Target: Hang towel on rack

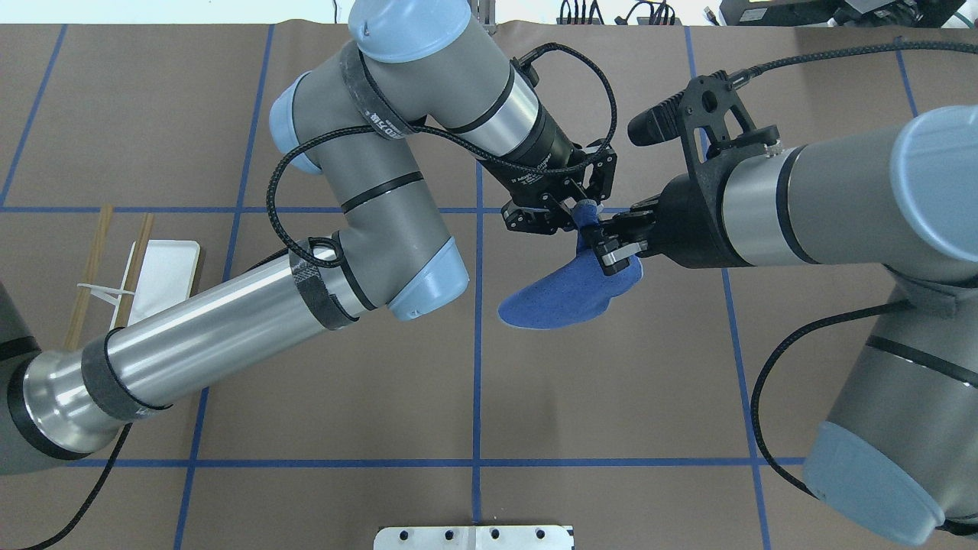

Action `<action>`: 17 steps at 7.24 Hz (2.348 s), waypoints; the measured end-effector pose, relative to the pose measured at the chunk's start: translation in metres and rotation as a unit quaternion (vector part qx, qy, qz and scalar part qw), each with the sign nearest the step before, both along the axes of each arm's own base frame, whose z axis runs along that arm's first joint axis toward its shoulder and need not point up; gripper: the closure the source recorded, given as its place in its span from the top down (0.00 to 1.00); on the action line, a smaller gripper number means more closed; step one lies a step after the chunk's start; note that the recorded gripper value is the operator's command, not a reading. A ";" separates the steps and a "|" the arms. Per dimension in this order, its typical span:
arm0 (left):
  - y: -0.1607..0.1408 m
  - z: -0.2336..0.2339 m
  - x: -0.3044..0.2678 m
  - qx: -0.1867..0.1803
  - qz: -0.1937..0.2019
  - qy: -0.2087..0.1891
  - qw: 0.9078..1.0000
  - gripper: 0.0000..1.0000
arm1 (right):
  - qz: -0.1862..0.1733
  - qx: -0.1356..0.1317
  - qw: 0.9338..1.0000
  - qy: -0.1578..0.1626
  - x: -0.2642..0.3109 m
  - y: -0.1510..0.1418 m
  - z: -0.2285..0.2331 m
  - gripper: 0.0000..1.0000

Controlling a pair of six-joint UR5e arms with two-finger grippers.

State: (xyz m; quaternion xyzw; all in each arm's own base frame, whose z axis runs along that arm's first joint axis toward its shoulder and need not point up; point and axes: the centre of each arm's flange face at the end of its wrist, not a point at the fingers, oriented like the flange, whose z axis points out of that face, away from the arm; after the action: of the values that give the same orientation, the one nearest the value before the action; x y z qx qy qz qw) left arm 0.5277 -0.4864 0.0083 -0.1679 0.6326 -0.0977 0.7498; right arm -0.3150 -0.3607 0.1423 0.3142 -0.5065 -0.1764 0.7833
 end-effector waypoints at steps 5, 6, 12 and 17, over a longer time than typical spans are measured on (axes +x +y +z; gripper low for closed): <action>-0.004 0.002 -0.002 -0.014 -0.011 -0.004 1.000 0.00 | 0.001 -0.011 1.000 0.009 0.015 0.010 0.018 1.00; -0.005 0.002 -0.003 -0.021 -0.019 -0.005 1.000 0.00 | 0.001 -0.018 1.000 0.015 0.022 0.016 0.029 1.00; -0.017 0.094 -0.095 -0.073 -0.060 -0.029 0.995 0.00 | 0.029 -0.209 0.967 0.142 0.137 -0.029 0.120 1.00; -0.022 0.195 -0.253 -0.125 -0.107 -0.049 0.985 0.00 | 0.018 -0.292 0.918 0.268 0.235 -0.097 0.224 1.00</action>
State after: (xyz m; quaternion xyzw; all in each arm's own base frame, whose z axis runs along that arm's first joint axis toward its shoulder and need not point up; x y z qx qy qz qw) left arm 0.2749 -0.5083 0.2032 -0.1867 0.5922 -0.2643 0.7380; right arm -0.0797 -0.4582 0.3661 0.0216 -0.3005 -0.0841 0.9498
